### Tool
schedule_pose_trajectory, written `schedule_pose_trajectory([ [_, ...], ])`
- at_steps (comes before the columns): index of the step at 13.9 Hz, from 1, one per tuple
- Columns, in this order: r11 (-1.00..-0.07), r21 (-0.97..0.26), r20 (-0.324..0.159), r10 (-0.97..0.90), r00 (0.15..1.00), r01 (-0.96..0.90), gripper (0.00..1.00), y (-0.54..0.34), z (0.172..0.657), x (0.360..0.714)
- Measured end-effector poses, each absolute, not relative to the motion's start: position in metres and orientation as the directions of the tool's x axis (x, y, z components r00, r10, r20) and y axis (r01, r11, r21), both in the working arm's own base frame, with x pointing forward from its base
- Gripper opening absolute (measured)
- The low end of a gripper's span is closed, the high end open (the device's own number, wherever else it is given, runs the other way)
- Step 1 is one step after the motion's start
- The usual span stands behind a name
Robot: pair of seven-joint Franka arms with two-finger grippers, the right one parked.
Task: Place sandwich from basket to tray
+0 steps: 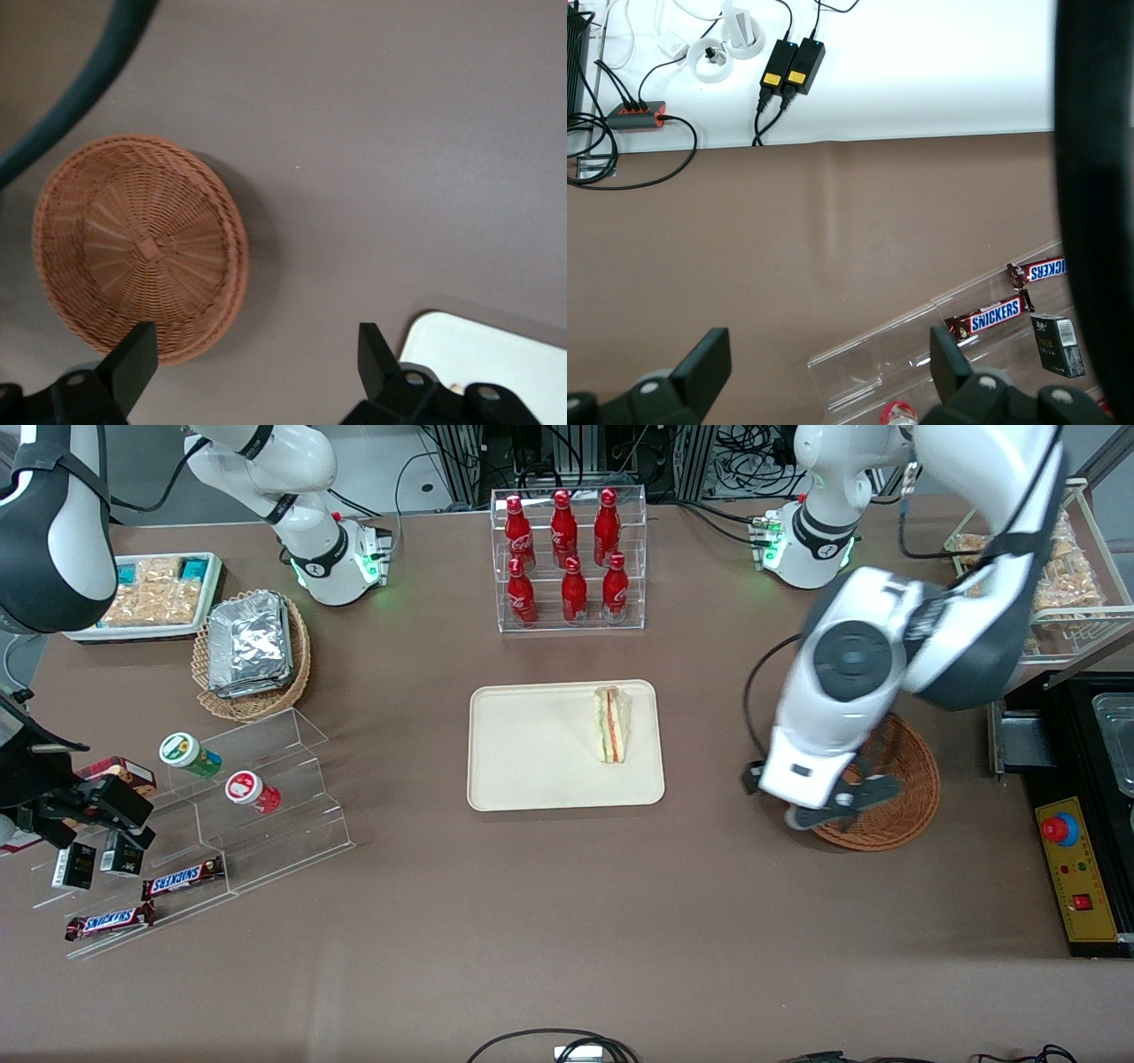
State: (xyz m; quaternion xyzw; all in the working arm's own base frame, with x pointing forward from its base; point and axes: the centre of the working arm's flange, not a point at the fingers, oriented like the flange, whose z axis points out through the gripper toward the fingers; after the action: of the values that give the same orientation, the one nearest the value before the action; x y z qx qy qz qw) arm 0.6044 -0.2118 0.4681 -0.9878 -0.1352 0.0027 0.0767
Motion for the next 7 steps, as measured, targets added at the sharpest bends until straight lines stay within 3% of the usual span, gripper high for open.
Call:
schedule_pose_trajectory([
  [7, -0.991, -0.070, -0.085, 0.118, 0.989, 0.112, 0.99, -0.078, 0.567, 0.576],
])
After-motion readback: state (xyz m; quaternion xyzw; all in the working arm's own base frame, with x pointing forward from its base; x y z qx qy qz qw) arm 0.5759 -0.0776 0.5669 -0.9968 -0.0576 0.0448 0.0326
